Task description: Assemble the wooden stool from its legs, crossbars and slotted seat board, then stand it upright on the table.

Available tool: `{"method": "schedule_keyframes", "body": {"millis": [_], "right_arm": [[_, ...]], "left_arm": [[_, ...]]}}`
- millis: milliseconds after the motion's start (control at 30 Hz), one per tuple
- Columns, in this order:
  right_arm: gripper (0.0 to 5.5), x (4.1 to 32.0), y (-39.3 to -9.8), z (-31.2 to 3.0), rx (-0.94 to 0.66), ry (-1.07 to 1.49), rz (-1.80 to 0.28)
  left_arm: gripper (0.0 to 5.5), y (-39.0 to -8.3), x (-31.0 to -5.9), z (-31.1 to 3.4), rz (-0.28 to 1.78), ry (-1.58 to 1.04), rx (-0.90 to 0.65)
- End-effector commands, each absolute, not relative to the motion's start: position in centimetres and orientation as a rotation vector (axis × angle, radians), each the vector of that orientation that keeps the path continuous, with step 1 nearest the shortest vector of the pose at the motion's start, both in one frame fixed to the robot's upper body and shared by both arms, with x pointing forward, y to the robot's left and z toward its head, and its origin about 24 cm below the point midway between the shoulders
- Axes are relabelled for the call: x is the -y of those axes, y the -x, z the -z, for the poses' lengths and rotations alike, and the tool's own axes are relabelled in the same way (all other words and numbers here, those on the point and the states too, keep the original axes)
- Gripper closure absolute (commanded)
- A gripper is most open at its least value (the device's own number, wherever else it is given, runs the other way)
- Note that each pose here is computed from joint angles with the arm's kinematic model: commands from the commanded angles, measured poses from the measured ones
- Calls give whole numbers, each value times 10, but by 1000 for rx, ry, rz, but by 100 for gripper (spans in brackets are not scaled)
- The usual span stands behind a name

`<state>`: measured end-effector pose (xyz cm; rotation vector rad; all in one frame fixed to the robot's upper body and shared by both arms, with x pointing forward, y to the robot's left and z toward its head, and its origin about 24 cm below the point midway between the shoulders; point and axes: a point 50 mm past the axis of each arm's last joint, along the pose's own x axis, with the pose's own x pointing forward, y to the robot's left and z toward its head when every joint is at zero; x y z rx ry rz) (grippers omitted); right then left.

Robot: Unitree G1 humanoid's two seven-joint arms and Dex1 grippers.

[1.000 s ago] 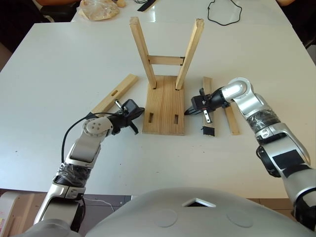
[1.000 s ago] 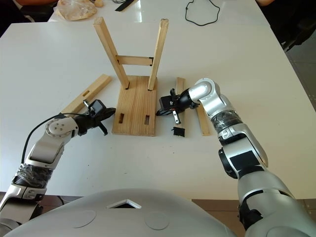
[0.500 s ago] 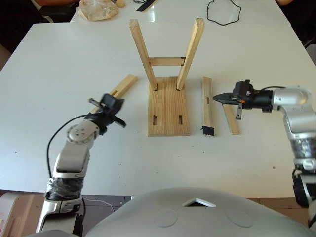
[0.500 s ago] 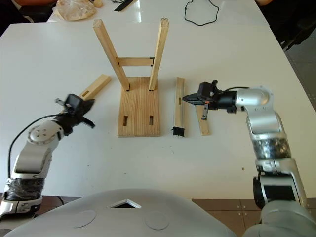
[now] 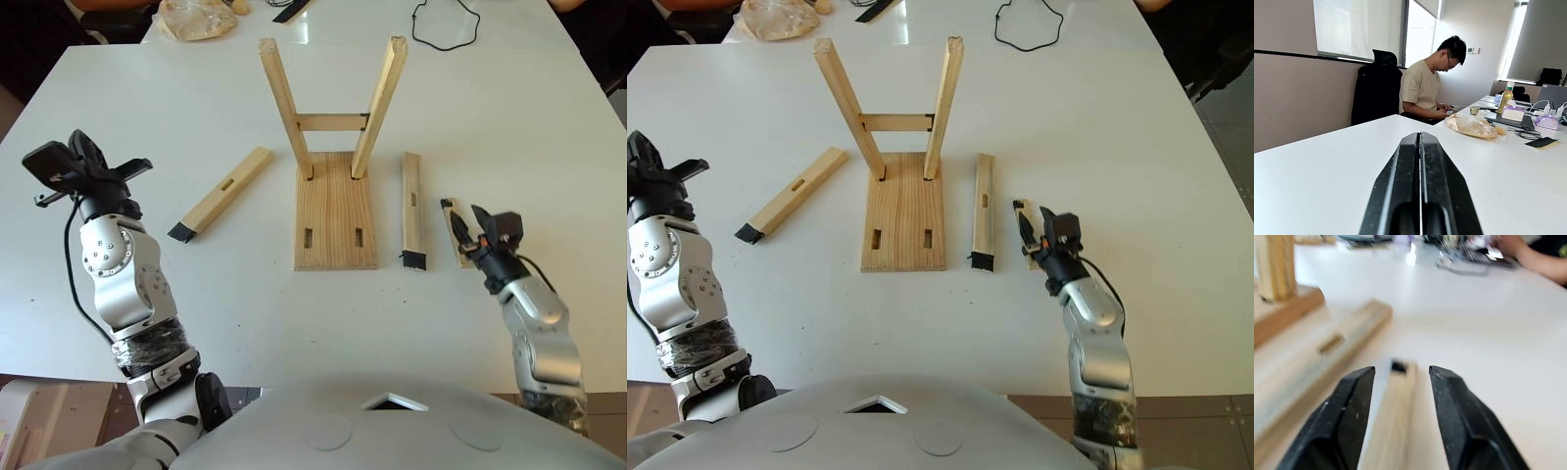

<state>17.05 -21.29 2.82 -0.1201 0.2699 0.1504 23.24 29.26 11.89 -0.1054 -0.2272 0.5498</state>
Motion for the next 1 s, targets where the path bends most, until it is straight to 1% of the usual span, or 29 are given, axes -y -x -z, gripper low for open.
{"method": "schedule_keyframes", "body": {"millis": [33,133,233,300,533,667,867,1000], "right_arm": [[275,215,-149,-34,-264,109,-109],[228,215,-142,-33,-283,115,-108],[193,216,-137,-30,-307,108,-100],[161,215,-136,-27,-325,96,-126],[161,215,-129,-16,-389,80,-181],[161,218,-121,-6,-472,95,-164],[246,219,-111,7,-527,118,-147],[314,220,-105,12,-531,108,-122]], "left_arm": [[550,-223,-294,-108,-560,114,204],[550,-219,-293,-104,-571,126,206],[550,-218,-290,-99,-558,111,192],[550,-218,-289,-98,-562,117,194],[550,-218,-282,-92,-562,134,184],[550,-219,-279,-91,-550,141,174],[550,-221,-278,-95,-539,143,187],[550,-221,-276,-90,-519,205,150]]}}
